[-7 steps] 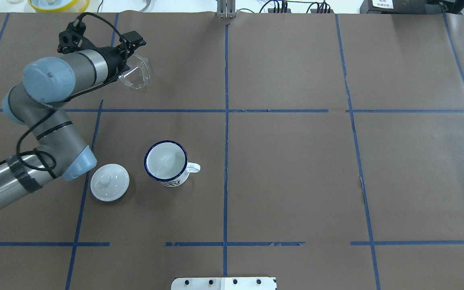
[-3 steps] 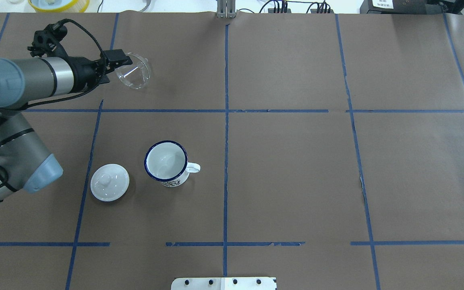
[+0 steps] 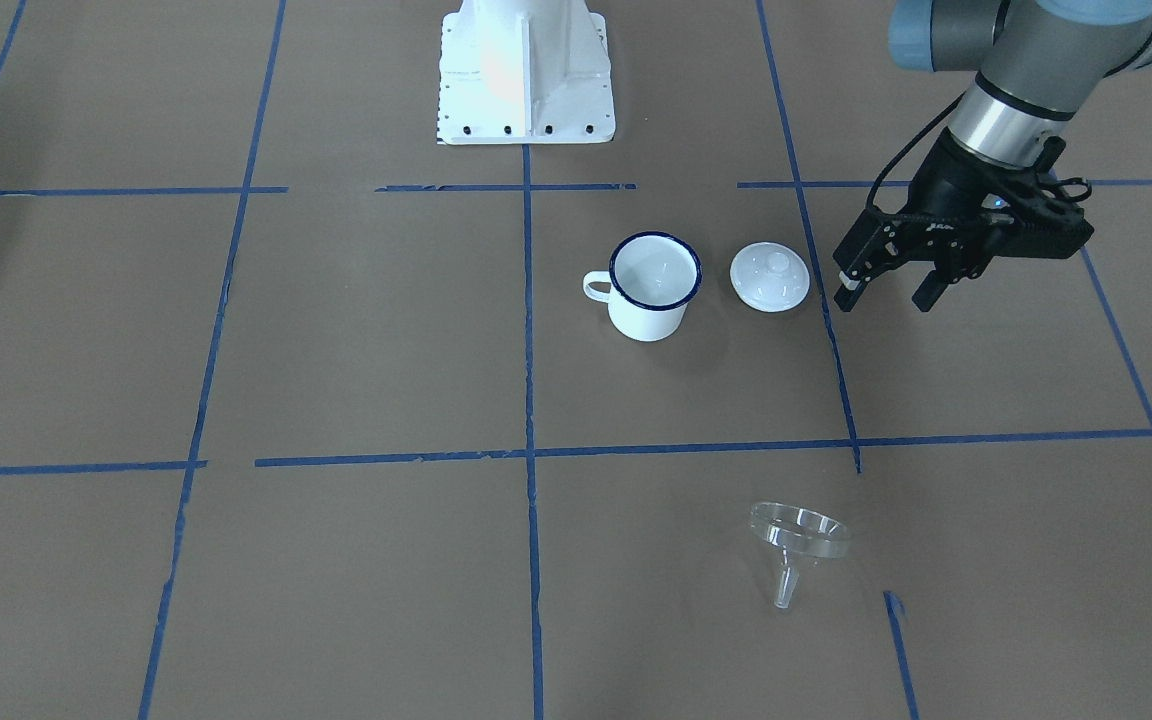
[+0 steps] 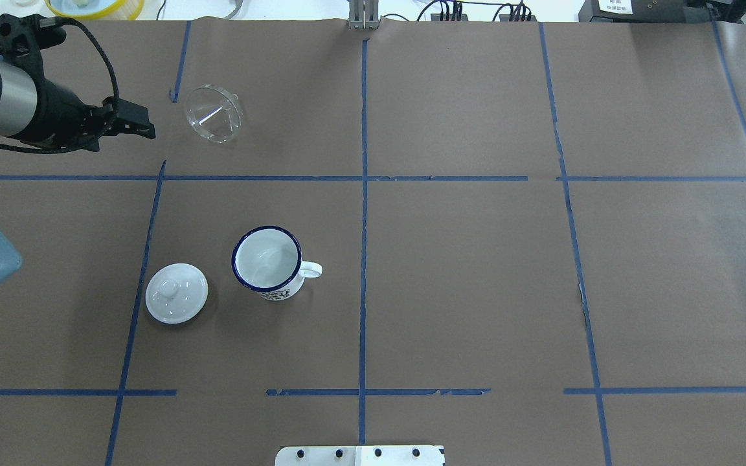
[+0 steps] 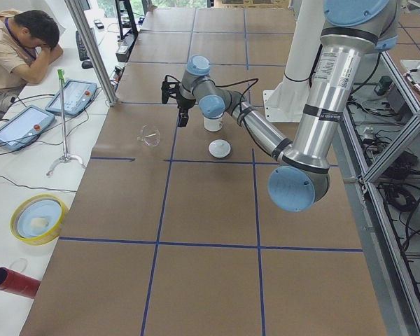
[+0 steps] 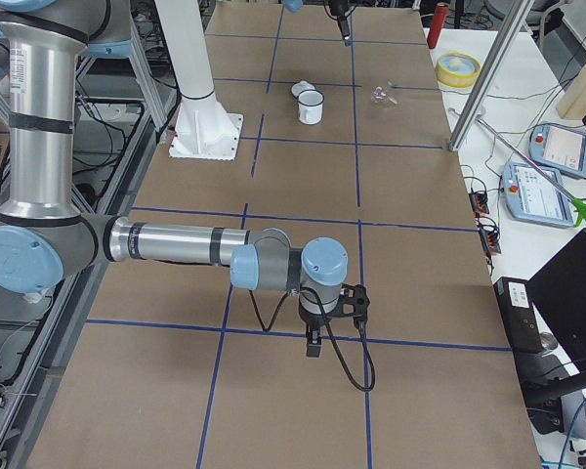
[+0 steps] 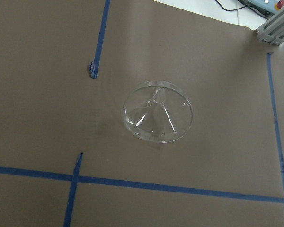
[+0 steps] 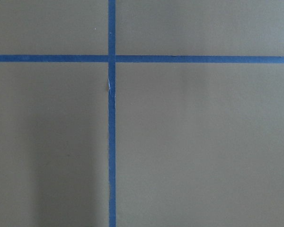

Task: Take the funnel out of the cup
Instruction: 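Move the left gripper down over the white lid beside the mug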

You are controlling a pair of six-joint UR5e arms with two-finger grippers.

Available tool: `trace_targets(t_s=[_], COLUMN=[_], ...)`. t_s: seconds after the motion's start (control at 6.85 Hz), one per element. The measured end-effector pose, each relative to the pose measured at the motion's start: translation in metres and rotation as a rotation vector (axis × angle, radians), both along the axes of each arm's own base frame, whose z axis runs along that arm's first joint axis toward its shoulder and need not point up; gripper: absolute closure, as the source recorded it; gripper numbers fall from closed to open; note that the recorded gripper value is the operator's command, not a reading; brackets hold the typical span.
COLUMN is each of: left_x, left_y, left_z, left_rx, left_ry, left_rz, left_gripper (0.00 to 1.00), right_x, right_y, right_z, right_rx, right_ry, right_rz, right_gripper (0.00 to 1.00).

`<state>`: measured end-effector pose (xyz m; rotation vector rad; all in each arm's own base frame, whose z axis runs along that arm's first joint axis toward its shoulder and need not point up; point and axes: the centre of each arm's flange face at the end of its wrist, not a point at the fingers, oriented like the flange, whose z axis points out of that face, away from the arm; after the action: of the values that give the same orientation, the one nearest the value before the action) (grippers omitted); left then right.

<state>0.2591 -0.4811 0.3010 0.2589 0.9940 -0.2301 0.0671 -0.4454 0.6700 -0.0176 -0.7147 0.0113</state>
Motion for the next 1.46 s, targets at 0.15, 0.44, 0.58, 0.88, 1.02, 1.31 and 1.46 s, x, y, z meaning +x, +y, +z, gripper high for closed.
trace_targets(t_s=[0.15, 0.44, 0.58, 0.88, 1.02, 1.31, 1.46], left_x=[0.017, 0.063, 0.084, 0.12, 0.131, 0.142, 0.144], left_y=[0.018, 0.051, 0.062, 0.076, 0.083, 0.089, 0.088], left_z=[0.001, 0.017, 0.034, 0.064, 0.071, 0.078, 0.08], left_rx=[0.013, 0.002, -0.029, -0.077, -0.088, -0.095, -0.093], left_ry=[-0.016, -0.08, -0.124, -0.189, -0.205, -0.217, -0.216], left_rz=[0.062, 0.191, 0.225, 0.25, 0.254, 0.264, 0.267], left_gripper=[0.0, 0.0, 0.0, 0.0, 0.0, 0.0, 0.0], right_x=[0.0, 0.0, 0.0, 0.0, 0.0, 0.0, 0.0], right_y=[0.0, 0.0, 0.0, 0.0, 0.0, 0.0, 0.0], right_z=[0.0, 0.0, 0.0, 0.0, 0.0, 0.0, 0.0], right_rx=[0.0, 0.0, 0.0, 0.0, 0.0, 0.0, -0.001], right_ry=[0.0, 0.0, 0.0, 0.0, 0.0, 0.0, 0.0], right_rz=[0.0, 0.0, 0.0, 0.0, 0.0, 0.0, 0.0], right_gripper=[0.0, 0.0, 0.0, 0.0, 0.0, 0.0, 0.0])
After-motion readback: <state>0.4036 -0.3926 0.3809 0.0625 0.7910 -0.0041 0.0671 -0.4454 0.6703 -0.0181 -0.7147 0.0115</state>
